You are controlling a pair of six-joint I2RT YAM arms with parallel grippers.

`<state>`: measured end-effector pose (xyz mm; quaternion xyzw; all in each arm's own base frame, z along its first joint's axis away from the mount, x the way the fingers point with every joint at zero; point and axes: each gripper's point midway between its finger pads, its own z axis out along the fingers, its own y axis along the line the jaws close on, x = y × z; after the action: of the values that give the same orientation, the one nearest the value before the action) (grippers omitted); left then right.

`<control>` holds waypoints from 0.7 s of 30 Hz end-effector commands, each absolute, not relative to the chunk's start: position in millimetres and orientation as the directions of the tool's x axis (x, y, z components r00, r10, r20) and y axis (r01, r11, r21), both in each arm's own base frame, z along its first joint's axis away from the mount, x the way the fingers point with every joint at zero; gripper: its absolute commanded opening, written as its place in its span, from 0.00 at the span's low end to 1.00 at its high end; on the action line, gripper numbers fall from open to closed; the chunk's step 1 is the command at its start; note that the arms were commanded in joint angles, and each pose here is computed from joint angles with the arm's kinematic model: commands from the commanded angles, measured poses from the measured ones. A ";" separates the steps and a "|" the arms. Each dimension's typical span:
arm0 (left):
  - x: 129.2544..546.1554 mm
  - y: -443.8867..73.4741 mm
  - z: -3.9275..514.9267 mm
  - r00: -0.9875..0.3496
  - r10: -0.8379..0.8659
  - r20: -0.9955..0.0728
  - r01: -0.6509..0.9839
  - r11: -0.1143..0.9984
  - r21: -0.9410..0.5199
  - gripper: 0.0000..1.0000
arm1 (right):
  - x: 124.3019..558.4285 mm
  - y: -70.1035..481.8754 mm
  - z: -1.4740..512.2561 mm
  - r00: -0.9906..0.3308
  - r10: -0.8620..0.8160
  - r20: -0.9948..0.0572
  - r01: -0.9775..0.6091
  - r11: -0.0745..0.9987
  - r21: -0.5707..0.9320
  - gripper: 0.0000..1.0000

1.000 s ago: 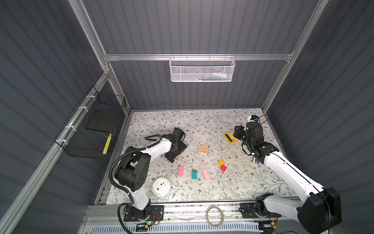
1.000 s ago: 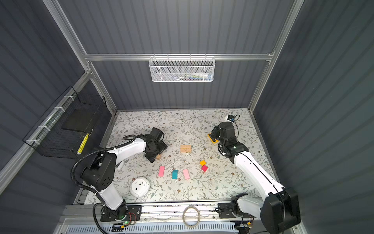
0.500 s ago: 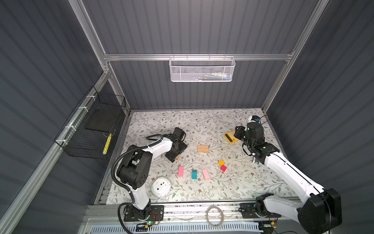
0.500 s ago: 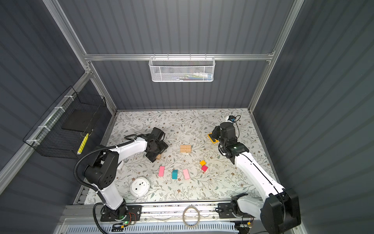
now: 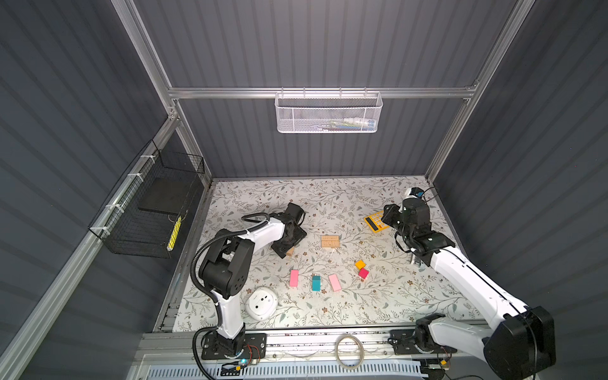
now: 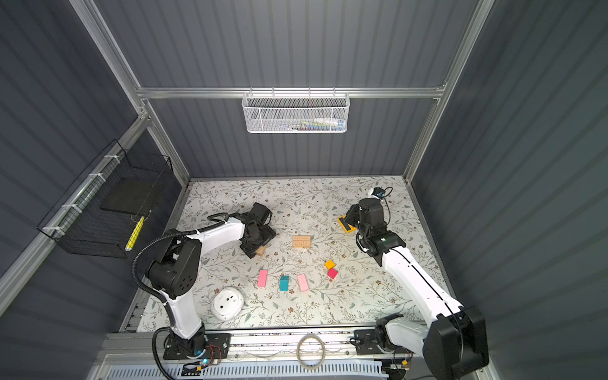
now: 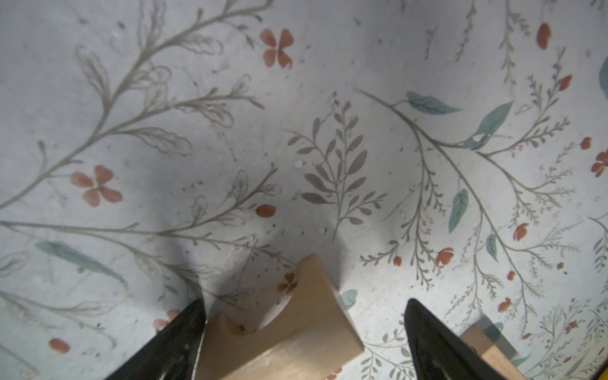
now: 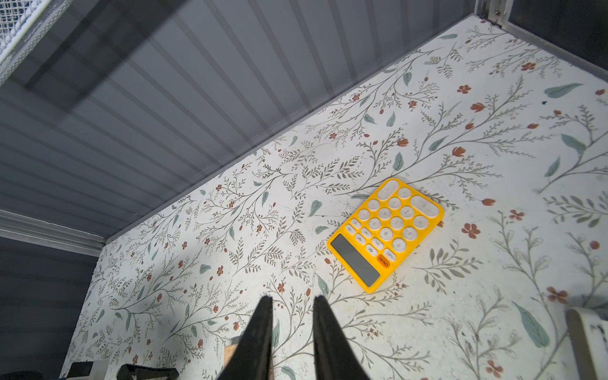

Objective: Build the wood block tower
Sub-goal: 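Lower the open left gripper around the loose plain wooden block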

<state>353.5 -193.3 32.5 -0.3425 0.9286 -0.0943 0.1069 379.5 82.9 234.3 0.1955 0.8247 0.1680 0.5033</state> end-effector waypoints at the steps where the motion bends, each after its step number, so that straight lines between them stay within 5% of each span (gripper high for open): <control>1: 350.3 -189.5 26.4 -0.765 -0.628 -0.144 -0.602 0.776 -0.189 0.94 | 377.7 78.5 227.1 -0.424 0.490 -0.762 0.169 0.869 0.465 0.25; 21: 345.2 -184.1 18.7 -0.818 -0.556 -0.150 -0.542 0.831 -0.125 0.71 | 374.8 73.6 227.6 -0.417 0.502 -0.758 0.173 0.862 0.477 0.25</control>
<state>354.4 -189.8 28.5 -0.3114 0.9417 -0.0708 0.1058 378.6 75.3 226.9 0.2030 0.8271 0.1616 0.4986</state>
